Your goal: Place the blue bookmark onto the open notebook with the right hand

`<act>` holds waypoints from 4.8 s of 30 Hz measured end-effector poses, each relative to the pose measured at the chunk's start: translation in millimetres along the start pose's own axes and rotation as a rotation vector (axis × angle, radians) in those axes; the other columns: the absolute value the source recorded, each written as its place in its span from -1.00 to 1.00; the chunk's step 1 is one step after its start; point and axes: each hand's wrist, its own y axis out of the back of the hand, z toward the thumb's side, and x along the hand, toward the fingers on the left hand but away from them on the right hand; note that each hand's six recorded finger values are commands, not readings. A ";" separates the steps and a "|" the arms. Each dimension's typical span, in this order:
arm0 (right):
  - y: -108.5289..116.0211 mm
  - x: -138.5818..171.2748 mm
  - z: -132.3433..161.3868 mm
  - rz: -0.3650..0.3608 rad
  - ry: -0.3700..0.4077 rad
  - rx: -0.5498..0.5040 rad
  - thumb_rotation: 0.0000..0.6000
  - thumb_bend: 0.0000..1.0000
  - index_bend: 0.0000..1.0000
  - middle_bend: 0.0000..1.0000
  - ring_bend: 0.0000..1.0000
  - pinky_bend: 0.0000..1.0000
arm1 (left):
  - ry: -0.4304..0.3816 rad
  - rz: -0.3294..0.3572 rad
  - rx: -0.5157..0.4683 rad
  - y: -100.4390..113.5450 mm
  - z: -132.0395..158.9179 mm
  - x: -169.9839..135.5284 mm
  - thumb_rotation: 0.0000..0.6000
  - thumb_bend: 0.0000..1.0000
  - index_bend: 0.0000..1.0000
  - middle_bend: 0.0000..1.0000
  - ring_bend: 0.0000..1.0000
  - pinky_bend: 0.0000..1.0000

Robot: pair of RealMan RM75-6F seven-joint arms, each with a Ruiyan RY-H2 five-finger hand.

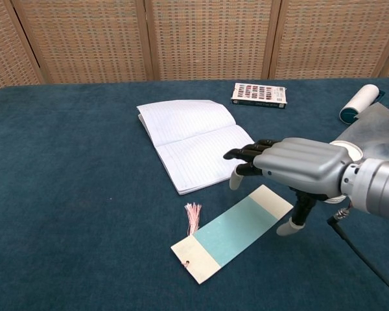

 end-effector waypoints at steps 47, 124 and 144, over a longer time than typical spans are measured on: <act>-31.7 -28.9 19.7 0.116 0.014 0.060 1.00 -0.64 -0.18 -0.98 -1.00 -0.97 | 0.013 -0.036 0.007 -10.2 -3.4 8.0 1.00 -0.95 -1.00 -1.00 -1.00 -1.00; 32.9 -50.1 27.2 -0.025 0.022 0.025 1.00 -0.36 0.50 -0.57 -1.00 -0.86 | 0.018 -0.036 -0.007 -7.5 -5.9 9.9 1.00 -0.95 -1.00 -1.00 -1.00 -1.00; 56.7 -120.3 -4.5 -0.101 -0.095 0.012 1.00 -0.36 0.49 -0.57 -1.00 -0.89 | 0.036 -0.035 -0.002 -8.4 -10.5 15.6 1.00 -0.95 -1.00 -1.00 -1.00 -1.00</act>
